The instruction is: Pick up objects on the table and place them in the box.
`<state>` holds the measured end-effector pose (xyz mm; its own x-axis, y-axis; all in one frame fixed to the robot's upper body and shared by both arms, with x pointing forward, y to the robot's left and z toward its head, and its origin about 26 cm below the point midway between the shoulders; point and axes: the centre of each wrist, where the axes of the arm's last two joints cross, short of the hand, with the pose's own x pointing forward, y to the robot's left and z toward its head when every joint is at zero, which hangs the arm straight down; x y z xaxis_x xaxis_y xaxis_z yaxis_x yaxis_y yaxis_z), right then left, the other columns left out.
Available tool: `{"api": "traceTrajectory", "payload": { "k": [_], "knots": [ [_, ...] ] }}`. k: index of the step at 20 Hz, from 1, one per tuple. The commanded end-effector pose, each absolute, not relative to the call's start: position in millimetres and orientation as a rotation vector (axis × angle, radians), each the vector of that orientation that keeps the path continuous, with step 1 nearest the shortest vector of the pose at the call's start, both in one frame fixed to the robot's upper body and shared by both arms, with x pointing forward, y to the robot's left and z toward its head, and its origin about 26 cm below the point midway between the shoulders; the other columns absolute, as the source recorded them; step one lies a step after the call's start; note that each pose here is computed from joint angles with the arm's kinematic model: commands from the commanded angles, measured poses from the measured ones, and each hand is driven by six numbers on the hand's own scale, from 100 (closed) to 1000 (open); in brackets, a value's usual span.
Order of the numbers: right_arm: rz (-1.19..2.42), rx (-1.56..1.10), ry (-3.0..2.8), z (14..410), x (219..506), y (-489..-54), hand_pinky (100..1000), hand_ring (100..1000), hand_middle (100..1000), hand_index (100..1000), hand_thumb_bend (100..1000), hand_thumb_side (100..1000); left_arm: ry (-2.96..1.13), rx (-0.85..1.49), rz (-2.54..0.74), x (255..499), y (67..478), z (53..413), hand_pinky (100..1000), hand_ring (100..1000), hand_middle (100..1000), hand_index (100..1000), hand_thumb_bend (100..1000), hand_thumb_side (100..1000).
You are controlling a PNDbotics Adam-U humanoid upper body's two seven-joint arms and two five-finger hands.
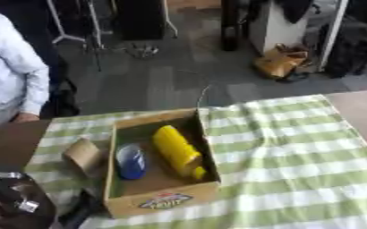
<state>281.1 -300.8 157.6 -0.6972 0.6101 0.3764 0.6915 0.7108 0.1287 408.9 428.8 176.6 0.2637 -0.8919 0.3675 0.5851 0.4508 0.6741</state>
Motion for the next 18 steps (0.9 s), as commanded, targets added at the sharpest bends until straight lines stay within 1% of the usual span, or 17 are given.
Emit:
{"api": "traceTrajectory", "payload": {
  "k": [1, 4, 5, 9, 13, 16, 18],
  "knots": [
    [-0.451, -0.993, -2.700, 165, 280, -302, 765, 941, 808, 701, 100, 1000, -0.764, 0.484, -1.061, 407, 429, 174, 281, 595, 766, 654, 492, 307],
    [-0.451, -0.990, -2.701, 165, 280, -302, 765, 941, 808, 700, 100, 1000, -0.774, 0.505, -1.069, 407, 426, 178, 244, 569, 728, 619, 452, 303],
    [-0.451, -0.988, -2.702, 165, 280, -302, 766, 940, 807, 700, 100, 1000, -0.778, 0.522, -1.072, 408, 426, 181, 225, 550, 669, 585, 419, 301],
    [-0.451, -0.983, -2.703, 165, 280, -302, 765, 940, 806, 699, 100, 1000, -0.787, 0.564, -1.081, 409, 423, 189, 209, 527, 626, 556, 385, 304],
    [-0.450, -0.981, -2.703, 165, 280, -302, 765, 940, 805, 699, 100, 1000, -0.796, 0.598, -1.093, 410, 421, 198, 175, 469, 540, 497, 351, 317],
    [-0.450, -0.979, -2.701, 165, 280, -302, 764, 940, 805, 698, 100, 1000, -0.807, 0.615, -1.096, 411, 419, 204, 172, 424, 494, 461, 314, 334],
    [-0.450, -0.981, -2.699, 165, 280, -302, 764, 939, 804, 698, 100, 1000, -0.812, 0.621, -1.094, 411, 418, 207, 144, 404, 468, 452, 302, 345]
  ]
}}
